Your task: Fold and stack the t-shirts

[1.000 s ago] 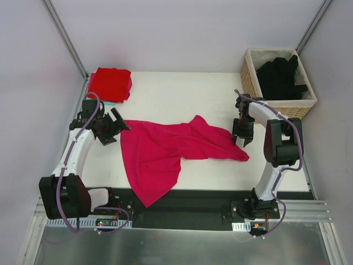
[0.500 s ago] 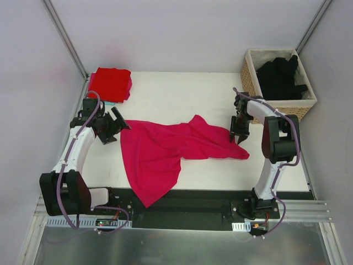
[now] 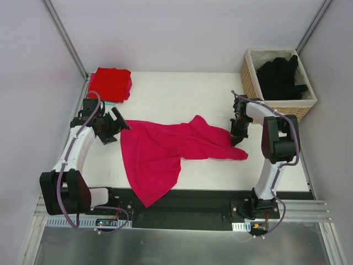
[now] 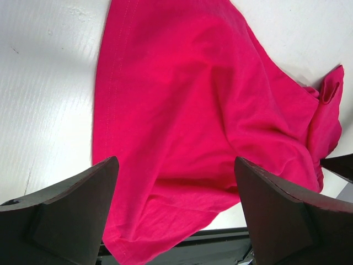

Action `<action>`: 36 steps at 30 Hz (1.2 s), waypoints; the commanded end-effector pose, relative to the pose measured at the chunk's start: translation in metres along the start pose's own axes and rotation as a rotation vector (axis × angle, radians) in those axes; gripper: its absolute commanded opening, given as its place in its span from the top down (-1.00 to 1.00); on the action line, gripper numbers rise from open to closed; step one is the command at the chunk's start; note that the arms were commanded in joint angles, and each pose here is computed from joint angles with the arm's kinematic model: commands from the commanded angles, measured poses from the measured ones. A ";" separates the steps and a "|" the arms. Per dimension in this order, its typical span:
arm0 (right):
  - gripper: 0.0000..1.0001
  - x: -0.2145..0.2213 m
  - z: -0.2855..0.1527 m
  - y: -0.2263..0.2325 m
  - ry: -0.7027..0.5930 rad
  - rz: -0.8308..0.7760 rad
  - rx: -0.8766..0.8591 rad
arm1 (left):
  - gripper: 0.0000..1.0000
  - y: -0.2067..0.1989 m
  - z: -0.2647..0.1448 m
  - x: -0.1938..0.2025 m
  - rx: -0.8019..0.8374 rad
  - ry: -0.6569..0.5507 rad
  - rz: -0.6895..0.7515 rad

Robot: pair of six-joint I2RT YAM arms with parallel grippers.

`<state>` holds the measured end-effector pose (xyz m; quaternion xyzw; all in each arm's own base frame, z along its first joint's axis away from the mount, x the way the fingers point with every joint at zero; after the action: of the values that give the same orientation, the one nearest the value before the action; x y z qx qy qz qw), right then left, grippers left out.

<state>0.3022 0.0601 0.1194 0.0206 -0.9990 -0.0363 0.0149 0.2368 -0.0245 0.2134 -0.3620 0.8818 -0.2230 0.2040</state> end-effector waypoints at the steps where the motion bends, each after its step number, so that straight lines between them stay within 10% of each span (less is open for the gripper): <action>1: 0.99 0.005 -0.033 0.005 -0.071 -0.024 0.024 | -0.71 -0.007 -0.004 -0.005 0.042 -0.010 0.030; 9: 0.99 0.000 -0.093 0.006 -0.180 -0.095 0.152 | -0.67 0.012 0.023 -0.003 -0.081 0.042 -0.003; 36: 0.99 0.020 -0.103 0.002 -0.135 -0.172 0.166 | -0.63 -0.015 0.122 -0.078 -0.104 0.017 0.041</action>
<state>0.2969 0.0586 0.2000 0.0879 -0.9947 0.0280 -0.0443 0.3391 -0.0106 0.1332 -0.3672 0.8998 -0.1735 0.1594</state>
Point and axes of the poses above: each gripper's point midway between its finger pads, its own z axis out along the fingers, its own y axis along the line the jaws close on, x = y × z, the point moved 10 cm from there along -z, back along the fingers, and after that the axes turned 11 degrees about -z, right-handed, at the moved point
